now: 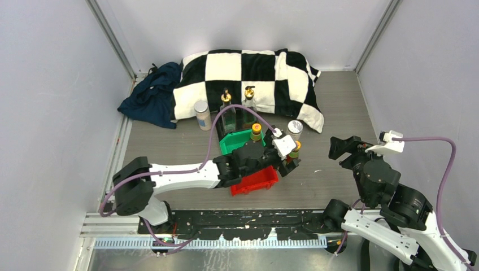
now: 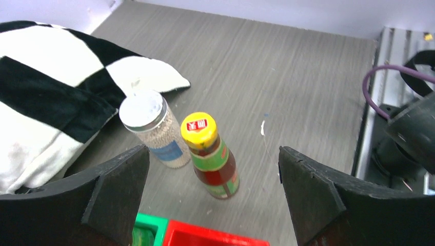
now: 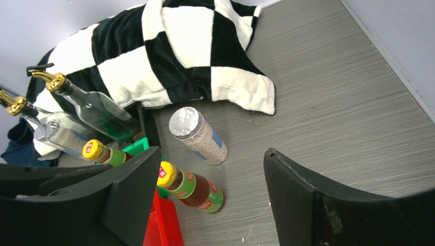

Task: Organize the condiment bottles
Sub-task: Pick up the bottle from the center of the board.

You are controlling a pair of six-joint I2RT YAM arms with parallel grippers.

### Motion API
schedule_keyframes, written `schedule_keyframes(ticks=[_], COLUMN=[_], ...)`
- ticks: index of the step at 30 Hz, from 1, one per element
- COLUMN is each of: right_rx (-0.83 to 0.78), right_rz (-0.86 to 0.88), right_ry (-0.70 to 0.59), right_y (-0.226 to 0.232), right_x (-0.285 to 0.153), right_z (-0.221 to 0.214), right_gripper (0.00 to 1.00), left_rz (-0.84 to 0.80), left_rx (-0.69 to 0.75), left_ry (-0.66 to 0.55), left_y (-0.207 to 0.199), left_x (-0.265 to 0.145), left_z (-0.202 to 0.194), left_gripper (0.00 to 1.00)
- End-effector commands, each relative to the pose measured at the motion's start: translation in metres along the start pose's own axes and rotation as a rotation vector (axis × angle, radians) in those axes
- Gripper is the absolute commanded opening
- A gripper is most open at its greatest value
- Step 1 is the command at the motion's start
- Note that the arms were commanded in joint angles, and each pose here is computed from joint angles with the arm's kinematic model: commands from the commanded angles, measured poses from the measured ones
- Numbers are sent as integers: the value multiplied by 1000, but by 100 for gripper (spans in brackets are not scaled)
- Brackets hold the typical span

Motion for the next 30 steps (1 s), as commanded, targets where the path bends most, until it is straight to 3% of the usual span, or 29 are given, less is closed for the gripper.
schedule_keyframes(ticks=[1, 30], right_rx=[28, 0], right_rz=[22, 83], right_ry=[-22, -20], right_y=[0, 13], right_x=[-2, -1], right_z=[5, 9], right_gripper=[79, 80], left_rz=[91, 62], left_rx=[-1, -138], left_ry=[-158, -148], left_y=[11, 28], left_x=[13, 45], left_z=[21, -13], left_gripper=[98, 97])
Point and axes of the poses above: each gripper's point midway between its finger pads, its own x axis out along the fingers, its own y axis along the line the jaws close on, z = x × y, the point moved 5 cm from there along -x, back along the fingers, and after that the axes turned 1 degree about -x, right-handed, at the moved point
